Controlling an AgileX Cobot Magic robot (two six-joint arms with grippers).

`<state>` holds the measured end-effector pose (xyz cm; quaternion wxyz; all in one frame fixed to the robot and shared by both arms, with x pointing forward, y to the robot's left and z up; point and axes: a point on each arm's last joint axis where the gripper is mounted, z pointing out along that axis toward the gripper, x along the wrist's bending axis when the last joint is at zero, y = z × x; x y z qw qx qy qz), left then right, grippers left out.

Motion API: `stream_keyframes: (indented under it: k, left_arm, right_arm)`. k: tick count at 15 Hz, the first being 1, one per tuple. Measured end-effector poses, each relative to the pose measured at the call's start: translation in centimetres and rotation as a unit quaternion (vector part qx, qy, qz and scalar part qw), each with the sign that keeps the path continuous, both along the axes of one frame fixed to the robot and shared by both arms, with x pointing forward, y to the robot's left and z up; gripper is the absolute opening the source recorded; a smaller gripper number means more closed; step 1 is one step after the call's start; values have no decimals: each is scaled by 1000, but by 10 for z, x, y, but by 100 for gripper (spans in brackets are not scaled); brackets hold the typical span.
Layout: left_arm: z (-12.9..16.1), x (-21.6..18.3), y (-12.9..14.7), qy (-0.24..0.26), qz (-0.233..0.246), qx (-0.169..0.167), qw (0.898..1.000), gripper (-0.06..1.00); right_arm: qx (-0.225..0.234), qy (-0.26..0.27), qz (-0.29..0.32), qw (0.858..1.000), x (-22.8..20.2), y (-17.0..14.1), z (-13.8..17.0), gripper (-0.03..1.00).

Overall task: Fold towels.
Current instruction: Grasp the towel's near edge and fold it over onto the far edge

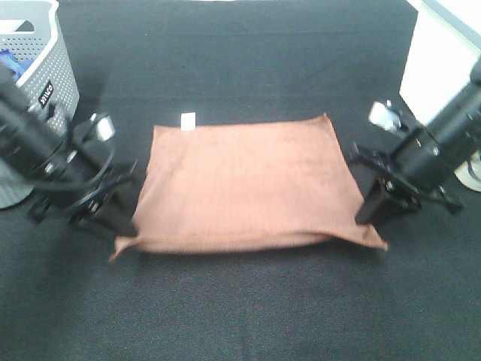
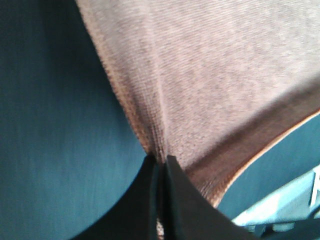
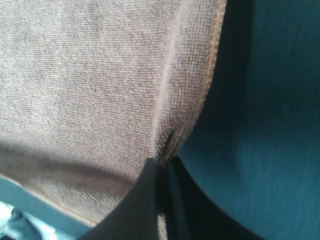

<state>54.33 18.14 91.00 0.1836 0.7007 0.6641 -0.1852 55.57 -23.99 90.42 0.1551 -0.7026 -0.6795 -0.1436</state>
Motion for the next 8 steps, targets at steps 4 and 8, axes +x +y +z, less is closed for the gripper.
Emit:
stream_keyframes:
  k: [4,8]
  left_arm:
    - [-2,-55,8,-11,25,25,999,0]
    - [19,-38,11,-147,51,26,987,0]
  right_arm:
    - [5,30,-5,1000,-41,-1,-2,0]
    - [29,-78,8,996,-20,3,15,0]
